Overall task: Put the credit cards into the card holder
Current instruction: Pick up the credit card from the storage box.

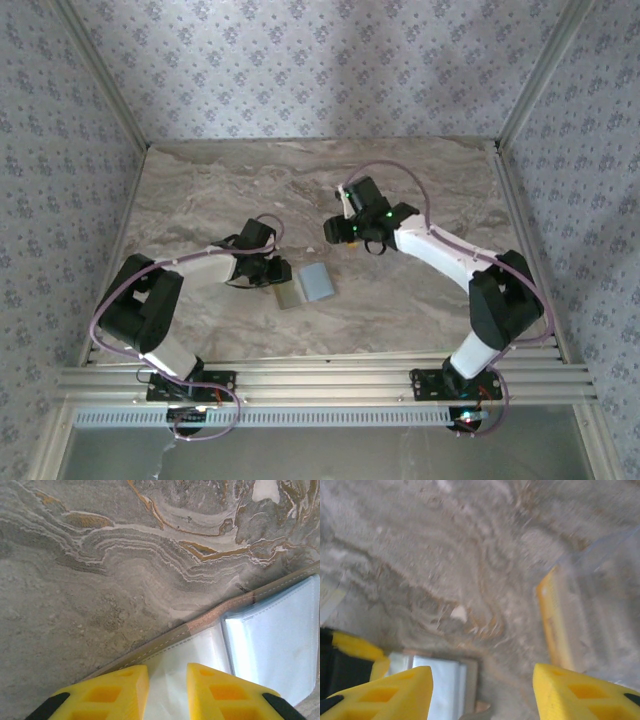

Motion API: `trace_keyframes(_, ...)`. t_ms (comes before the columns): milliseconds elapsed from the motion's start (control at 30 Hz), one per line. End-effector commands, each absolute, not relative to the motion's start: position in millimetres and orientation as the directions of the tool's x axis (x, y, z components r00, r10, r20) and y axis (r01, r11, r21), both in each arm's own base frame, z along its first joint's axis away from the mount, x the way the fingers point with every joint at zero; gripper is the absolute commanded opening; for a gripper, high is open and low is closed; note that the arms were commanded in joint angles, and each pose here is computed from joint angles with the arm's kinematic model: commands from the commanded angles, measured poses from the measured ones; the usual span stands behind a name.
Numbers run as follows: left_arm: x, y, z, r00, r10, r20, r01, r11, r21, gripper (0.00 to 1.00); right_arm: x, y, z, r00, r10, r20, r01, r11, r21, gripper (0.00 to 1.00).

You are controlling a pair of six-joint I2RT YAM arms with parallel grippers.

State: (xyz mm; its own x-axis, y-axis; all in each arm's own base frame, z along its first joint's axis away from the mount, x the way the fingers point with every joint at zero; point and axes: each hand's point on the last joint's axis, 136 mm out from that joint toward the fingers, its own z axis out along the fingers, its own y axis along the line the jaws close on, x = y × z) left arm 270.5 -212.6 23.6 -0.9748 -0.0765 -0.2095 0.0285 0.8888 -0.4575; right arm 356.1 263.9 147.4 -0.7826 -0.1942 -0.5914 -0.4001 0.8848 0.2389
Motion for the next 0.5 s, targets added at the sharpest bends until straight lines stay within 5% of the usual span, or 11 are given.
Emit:
trace_keyframes(0, 263, -209, 7, -0.983, -0.05, -0.177, 0.029, 0.908, -0.417, 0.28, 364, 247, 130, -0.812, -0.261, -0.523, -0.399, 0.901, 0.169, 0.56)
trace_keyframes(467, 262, -211, 8, -0.984, -0.046, -0.173, 0.033, 0.904, -0.425, 0.28, 406, 241, 95, -0.82, -0.346, -0.456, -0.379, 0.925, -0.021, 0.52)
